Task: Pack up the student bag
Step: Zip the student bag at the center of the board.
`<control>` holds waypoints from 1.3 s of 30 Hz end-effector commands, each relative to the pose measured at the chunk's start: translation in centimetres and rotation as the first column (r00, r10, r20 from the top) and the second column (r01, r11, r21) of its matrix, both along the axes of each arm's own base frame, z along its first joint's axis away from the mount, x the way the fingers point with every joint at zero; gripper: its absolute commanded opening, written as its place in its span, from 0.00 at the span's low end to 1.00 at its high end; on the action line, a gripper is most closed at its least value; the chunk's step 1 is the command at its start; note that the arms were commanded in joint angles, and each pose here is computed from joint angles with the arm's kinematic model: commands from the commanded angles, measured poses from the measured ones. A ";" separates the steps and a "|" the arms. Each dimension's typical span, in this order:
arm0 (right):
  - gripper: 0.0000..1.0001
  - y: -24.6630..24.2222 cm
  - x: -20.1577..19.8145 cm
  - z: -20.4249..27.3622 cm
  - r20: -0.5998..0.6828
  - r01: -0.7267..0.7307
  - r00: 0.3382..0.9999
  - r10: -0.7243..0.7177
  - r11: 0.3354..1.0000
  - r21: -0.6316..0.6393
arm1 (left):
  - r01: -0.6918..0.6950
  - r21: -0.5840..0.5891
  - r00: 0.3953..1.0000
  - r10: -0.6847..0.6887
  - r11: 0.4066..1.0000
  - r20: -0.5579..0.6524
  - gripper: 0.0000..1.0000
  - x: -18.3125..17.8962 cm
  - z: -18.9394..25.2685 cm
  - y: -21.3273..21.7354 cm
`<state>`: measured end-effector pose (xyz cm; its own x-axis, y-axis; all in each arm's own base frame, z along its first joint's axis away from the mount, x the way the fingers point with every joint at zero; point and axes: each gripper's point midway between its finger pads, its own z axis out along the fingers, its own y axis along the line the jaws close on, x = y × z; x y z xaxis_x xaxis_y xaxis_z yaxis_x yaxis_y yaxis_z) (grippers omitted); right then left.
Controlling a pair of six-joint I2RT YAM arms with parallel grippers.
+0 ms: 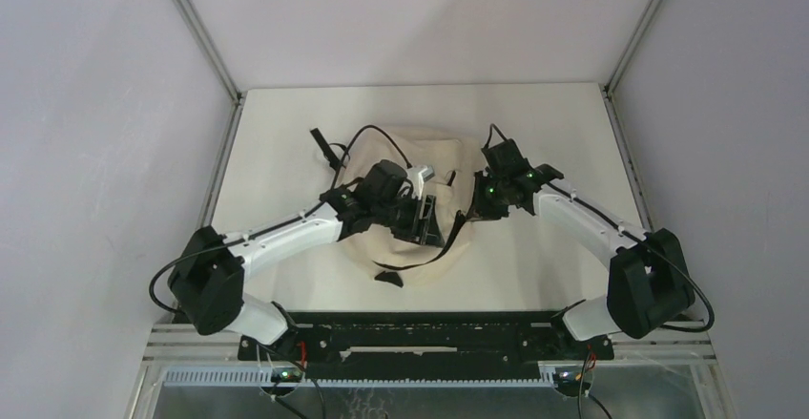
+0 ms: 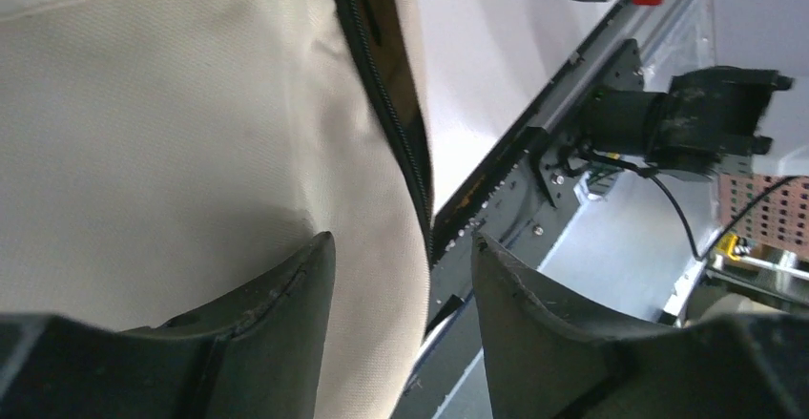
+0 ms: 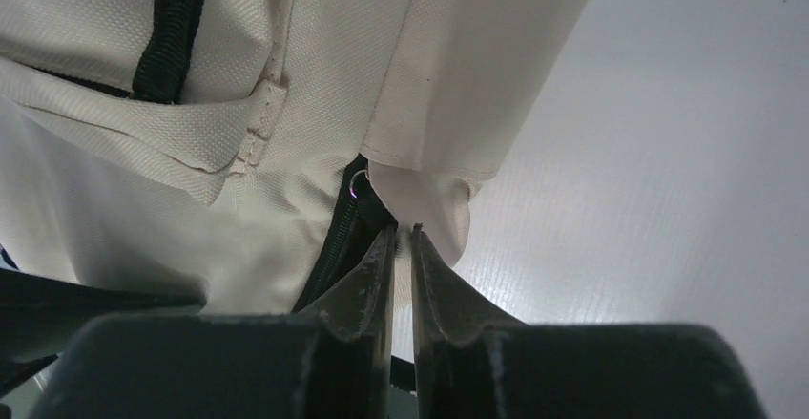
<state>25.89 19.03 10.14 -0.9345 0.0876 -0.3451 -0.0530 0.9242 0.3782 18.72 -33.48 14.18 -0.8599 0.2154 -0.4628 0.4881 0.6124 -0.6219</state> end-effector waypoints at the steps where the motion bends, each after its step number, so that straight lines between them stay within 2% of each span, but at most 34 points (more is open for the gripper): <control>1: 0.13 -0.1 0.9 -0.2 0.032 0.012 0.999 -0.012 1.000 0.003 | -0.037 0.045 0.996 0.033 0.998 0.084 0.59 1.7 -1.6 0.7; 5: 0.00 0.2 0.5 -0.3 0.025 -0.006 1.000 0.005 1.000 0.027 | -0.074 0.111 0.994 0.065 0.991 0.086 0.58 2.8 -3.6 1.5; 11: 0.00 0.6 0.0 -0.2 0.020 -0.020 1.000 0.018 0.998 0.059 | -0.035 -0.145 0.999 0.034 0.989 -0.012 0.49 2.4 0.2 -3.9; 14: 0.00 0.5 -0.1 0.0 0.028 -0.013 1.000 0.011 0.997 0.077 | -0.015 -0.265 1.000 0.018 0.964 0.009 0.33 2.7 3.0 -5.7; 16: 0.00 0.5 -0.2 0.1 0.030 -0.010 1.000 0.007 0.996 0.093 | 0.005 -0.321 1.000 -0.014 0.947 -0.025 0.30 2.4 3.7 -6.9; 21: 0.00 -0.2 -0.5 -0.1 0.030 0.002 1.000 -0.004 0.996 0.085 | -0.051 -0.278 0.996 0.028 0.959 -0.085 0.38 3.4 1.2 -7.6; 29: 0.00 -0.5 -0.8 0.1 0.035 0.003 0.999 -0.006 0.995 0.095 | -0.194 -0.202 0.977 0.170 0.960 -0.130 0.37 6.4 -3.1 -7.0; 35: 0.00 -0.5 -0.8 0.3 0.037 -0.003 0.999 -0.001 0.995 0.102 | -0.257 -0.189 0.963 0.235 0.948 -0.133 0.25 8.2 -4.3 -7.2; 39: 0.00 -0.4 -0.9 0.4 0.037 -0.004 0.999 0.000 0.994 0.109 | -0.339 -0.174 0.938 0.318 0.925 -0.139 0.21 9.8 -5.0 -6.3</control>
<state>25.19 18.55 9.46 -0.9289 0.1194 -0.3505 -0.0548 0.8919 0.4489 23.94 -40.19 8.65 -0.9419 -0.0162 -0.3356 0.2699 0.5587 -0.7843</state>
